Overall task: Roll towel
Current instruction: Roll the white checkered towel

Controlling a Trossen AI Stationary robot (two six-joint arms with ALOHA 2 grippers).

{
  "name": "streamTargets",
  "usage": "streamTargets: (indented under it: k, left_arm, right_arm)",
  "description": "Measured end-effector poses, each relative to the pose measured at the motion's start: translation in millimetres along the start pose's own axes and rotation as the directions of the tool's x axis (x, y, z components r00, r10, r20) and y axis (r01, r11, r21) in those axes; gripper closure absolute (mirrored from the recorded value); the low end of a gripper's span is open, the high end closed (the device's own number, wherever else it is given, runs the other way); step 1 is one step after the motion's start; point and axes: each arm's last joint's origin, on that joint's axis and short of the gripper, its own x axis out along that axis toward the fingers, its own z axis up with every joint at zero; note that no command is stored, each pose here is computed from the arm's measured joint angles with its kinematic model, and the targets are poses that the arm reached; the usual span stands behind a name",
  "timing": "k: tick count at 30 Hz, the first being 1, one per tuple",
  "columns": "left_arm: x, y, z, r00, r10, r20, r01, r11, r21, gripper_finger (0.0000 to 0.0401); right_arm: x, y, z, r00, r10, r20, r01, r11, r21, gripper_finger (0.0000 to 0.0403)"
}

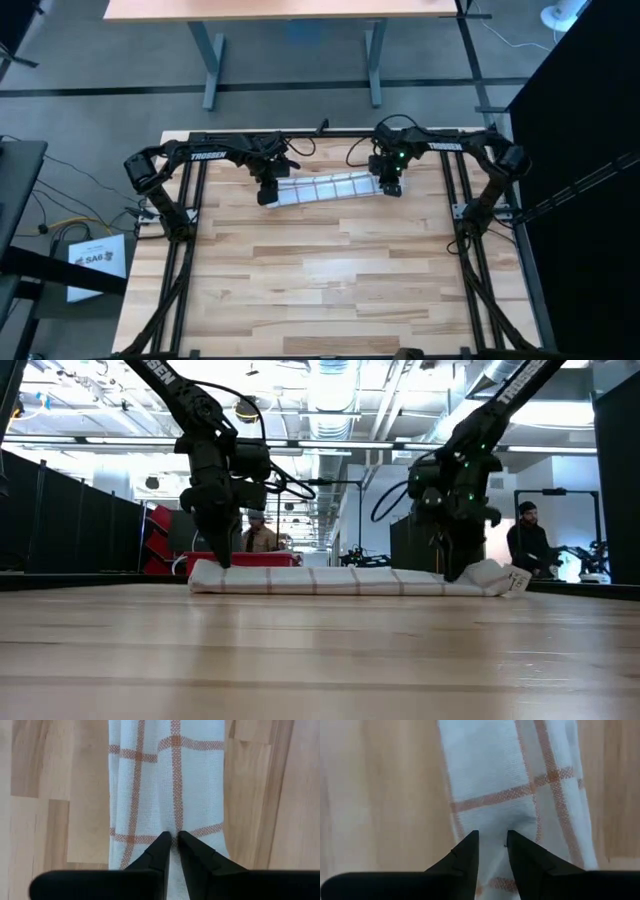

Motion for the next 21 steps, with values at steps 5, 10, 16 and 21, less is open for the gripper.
streamTargets:
  k: [5,10,16,21]
  left_arm:
    - [0,-1,-2,1.0,-0.009,-0.019,0.009,1.0,-0.017,0.0373]
    - [0,-4,-3,0.998,-0.046,-0.03,0.044,0.997,-0.068,0.0349]
    - [0,-3,0,0.999,-0.034,0.002,0.034,0.996,-0.087,0.0282]
    - [10,-2,-2,0.998,-0.031,-0.045,0.028,0.998,-0.062,0.0242]
  right_arm:
    - [7,-13,-7,1.0,0.012,-0.013,-0.011,0.997,0.07,0.0325]
    - [7,-12,-8,1.0,0.023,-0.017,-0.022,0.997,0.076,0.0326]
    - [7,-12,-8,1.0,0.024,-0.018,-0.023,0.997,0.076,0.0326]
    - [7,-12,-8,1.0,0.025,-0.019,-0.024,0.997,0.077,0.0326]
